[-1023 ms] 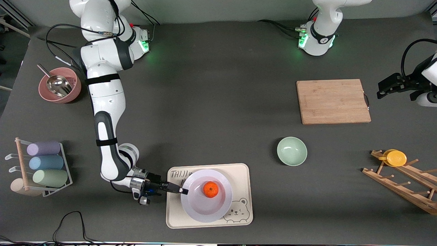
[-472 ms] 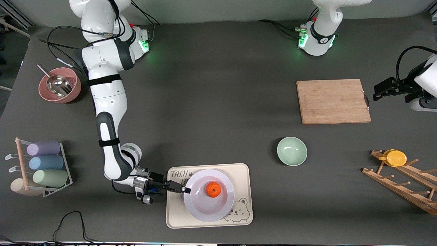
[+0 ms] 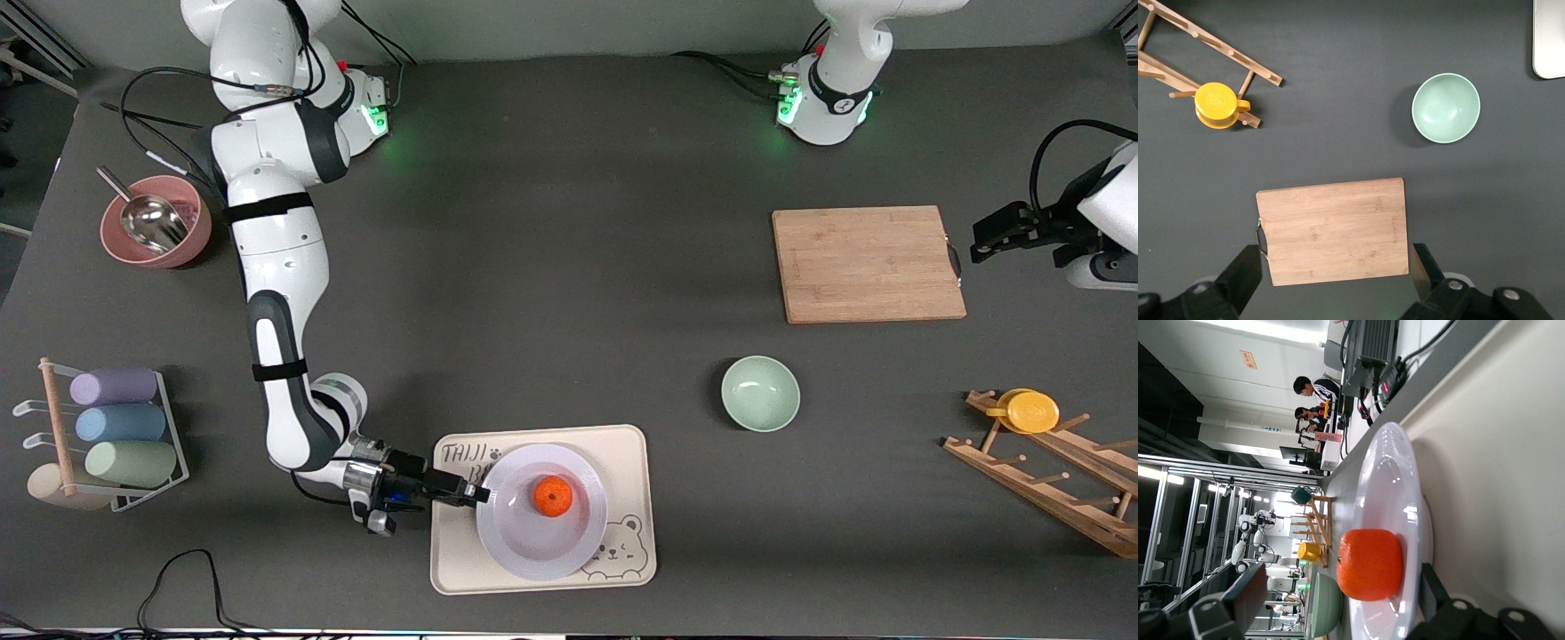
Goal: Place orange and plate with both arms
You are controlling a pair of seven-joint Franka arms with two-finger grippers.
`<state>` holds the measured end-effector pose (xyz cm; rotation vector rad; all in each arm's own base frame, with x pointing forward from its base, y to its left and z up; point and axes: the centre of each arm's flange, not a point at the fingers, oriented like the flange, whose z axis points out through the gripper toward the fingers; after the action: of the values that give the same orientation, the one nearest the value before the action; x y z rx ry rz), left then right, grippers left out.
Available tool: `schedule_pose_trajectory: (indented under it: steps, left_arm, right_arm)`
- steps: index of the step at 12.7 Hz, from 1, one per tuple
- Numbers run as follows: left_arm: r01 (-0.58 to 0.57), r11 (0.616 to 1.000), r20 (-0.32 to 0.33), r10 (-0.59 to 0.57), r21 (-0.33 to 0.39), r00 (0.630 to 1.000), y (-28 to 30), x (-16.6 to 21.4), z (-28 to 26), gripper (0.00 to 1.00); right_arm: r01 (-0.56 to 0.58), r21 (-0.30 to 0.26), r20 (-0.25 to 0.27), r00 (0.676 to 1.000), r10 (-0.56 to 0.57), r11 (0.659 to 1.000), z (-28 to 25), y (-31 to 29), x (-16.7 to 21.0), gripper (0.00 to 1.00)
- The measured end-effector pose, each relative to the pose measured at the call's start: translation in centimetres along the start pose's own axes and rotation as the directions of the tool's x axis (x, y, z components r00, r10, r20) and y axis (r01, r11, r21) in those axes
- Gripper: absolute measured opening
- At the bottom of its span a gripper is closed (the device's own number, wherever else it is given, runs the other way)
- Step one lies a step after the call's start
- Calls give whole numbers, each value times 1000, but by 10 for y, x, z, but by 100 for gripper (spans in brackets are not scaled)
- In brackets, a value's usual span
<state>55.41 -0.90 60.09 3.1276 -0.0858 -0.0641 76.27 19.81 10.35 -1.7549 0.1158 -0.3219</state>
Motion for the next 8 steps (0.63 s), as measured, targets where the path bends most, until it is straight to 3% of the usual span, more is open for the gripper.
schedule_pose_trajectory:
  steps: [4,8]
  left_arm:
    - [12,1000,-7,-12,0,1000,0,0,-3,100]
    - [12,1000,-9,-12,0,1000,0,0,-4,100]
  right_arm:
    - [0,15,5,1000,0,1000,-3,-64,25,100]
    - [43,-70,27,999,-41,997,-20,-122,43,100]
